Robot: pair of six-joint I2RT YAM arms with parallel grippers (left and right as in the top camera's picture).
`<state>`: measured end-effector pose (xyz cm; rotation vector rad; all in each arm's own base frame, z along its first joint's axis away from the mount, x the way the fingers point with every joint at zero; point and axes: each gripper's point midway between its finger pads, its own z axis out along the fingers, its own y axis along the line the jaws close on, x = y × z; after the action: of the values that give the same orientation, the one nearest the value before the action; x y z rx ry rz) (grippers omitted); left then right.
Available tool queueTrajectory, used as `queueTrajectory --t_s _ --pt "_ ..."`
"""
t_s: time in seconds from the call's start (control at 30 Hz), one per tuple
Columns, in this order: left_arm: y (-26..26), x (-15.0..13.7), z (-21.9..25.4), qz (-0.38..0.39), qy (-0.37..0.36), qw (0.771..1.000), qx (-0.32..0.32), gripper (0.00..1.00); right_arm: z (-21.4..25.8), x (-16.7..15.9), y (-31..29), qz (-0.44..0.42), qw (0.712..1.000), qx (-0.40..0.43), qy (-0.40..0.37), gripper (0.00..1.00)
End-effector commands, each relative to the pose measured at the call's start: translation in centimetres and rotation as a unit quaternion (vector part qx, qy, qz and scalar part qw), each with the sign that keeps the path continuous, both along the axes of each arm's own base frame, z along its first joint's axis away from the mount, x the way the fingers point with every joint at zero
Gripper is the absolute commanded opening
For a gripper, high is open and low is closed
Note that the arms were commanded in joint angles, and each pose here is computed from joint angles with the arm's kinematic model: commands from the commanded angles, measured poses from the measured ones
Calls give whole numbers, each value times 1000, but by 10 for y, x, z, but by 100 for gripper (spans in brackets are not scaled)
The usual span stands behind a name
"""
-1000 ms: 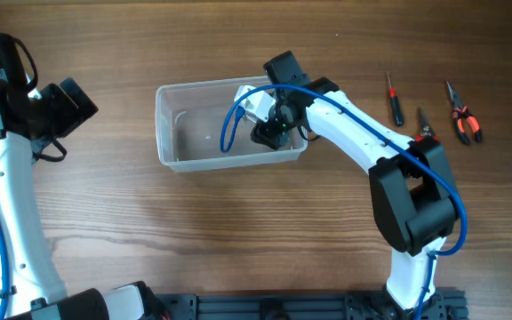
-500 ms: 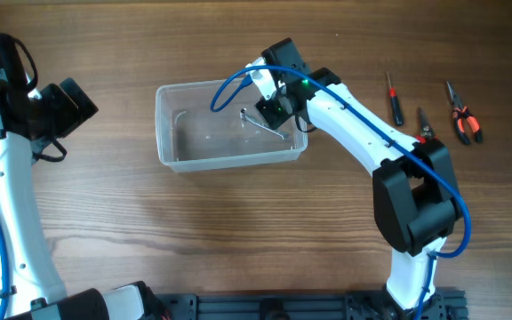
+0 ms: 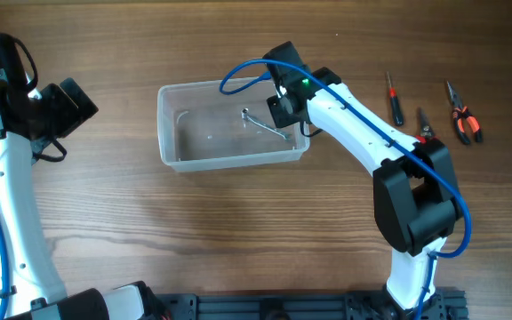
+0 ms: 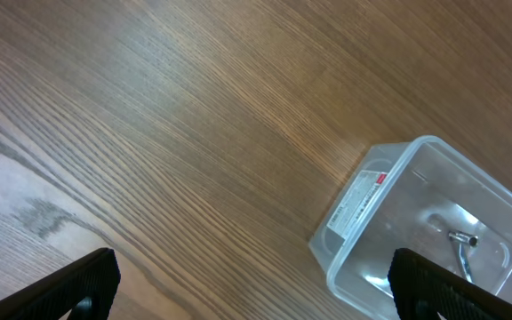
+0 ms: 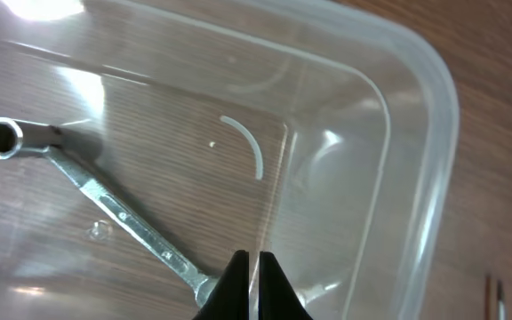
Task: Pack container
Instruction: 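Move the right gripper back to the green-handled screwdriver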
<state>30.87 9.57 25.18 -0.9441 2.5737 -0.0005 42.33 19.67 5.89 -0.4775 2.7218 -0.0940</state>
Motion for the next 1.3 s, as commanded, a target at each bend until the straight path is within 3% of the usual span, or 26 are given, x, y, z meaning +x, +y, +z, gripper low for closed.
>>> queueTrajectory --t_s 0.0,0.6,1.27 --pt "-3 1 6 -2 -11 1000 -5 100 19 11 -19 -59 998 -18 -32 4" --pt "-3 1 6 -2 -12 1000 -5 100 13 11 -81 -172 985 -24 0 4" --pt "-3 1 6 -2 -12 1000 -5 100 8 1 -80 -208 978 3 27 4"
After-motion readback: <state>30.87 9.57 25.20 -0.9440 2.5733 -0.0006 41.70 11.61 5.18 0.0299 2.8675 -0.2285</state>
